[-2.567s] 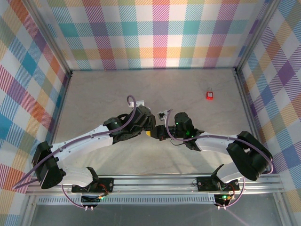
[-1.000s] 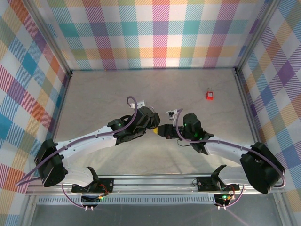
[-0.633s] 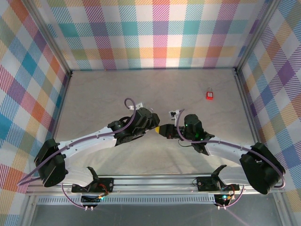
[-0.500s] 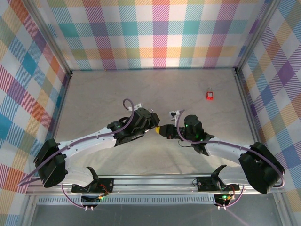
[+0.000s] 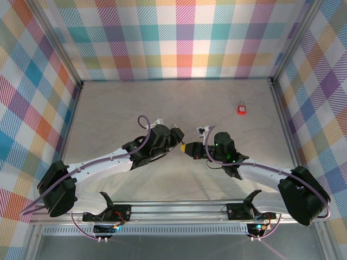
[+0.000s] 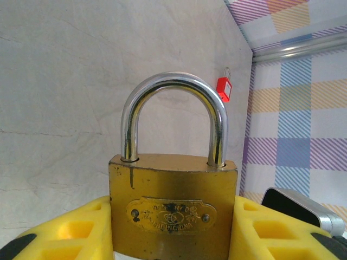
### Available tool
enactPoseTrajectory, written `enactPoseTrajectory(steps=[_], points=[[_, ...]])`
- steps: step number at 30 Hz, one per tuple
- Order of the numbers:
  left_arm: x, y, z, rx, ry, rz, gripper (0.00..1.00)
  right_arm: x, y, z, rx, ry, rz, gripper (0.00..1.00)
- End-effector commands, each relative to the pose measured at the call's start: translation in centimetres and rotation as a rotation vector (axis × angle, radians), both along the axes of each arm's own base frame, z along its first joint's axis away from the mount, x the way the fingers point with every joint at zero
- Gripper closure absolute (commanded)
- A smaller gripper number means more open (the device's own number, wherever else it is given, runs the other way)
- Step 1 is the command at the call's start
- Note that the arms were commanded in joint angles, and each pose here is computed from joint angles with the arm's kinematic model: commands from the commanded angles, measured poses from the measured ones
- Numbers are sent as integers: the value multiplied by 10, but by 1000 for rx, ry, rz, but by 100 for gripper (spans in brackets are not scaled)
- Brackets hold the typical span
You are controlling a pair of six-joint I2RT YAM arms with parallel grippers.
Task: Unlock with the key
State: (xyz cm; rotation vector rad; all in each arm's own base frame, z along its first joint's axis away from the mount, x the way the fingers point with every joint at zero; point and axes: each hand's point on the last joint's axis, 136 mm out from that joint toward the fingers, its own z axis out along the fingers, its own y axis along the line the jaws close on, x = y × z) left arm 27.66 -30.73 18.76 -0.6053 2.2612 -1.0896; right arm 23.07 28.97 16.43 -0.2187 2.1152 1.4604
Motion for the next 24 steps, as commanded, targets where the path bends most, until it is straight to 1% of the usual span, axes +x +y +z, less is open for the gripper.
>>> enactPoseTrajectory(steps=[1, 5, 8, 12, 16, 18, 20, 22, 24], points=[[-31, -27, -5, -38, 83, -154, 100, 18, 8, 69, 83, -226, -35, 100], [-30, -32, -16, 16, 89, -163, 100, 21, 13, 66, 33, -204, -32, 100], [-30, -32, -25, 41, 96, -149, 100, 22, 14, 73, 72, -206, -39, 100], [-28, -33, -36, 32, 116, -128, 100, 24, 16, 80, 92, -205, -42, 100], [-26, -34, -31, 43, 106, -116, 100, 29, 13, 74, 75, -194, -86, 100], [-25, -34, -31, 31, 108, -100, 100, 30, 11, 72, 85, -187, -101, 100], [-24, -37, -30, 14, 108, -102, 100, 31, 13, 78, 111, -216, -107, 100], [-25, -41, -30, 12, 112, -113, 100, 32, 13, 78, 98, -217, -108, 100], [-26, -37, -33, 36, 113, -111, 100, 32, 12, 74, 66, -204, -108, 100]])
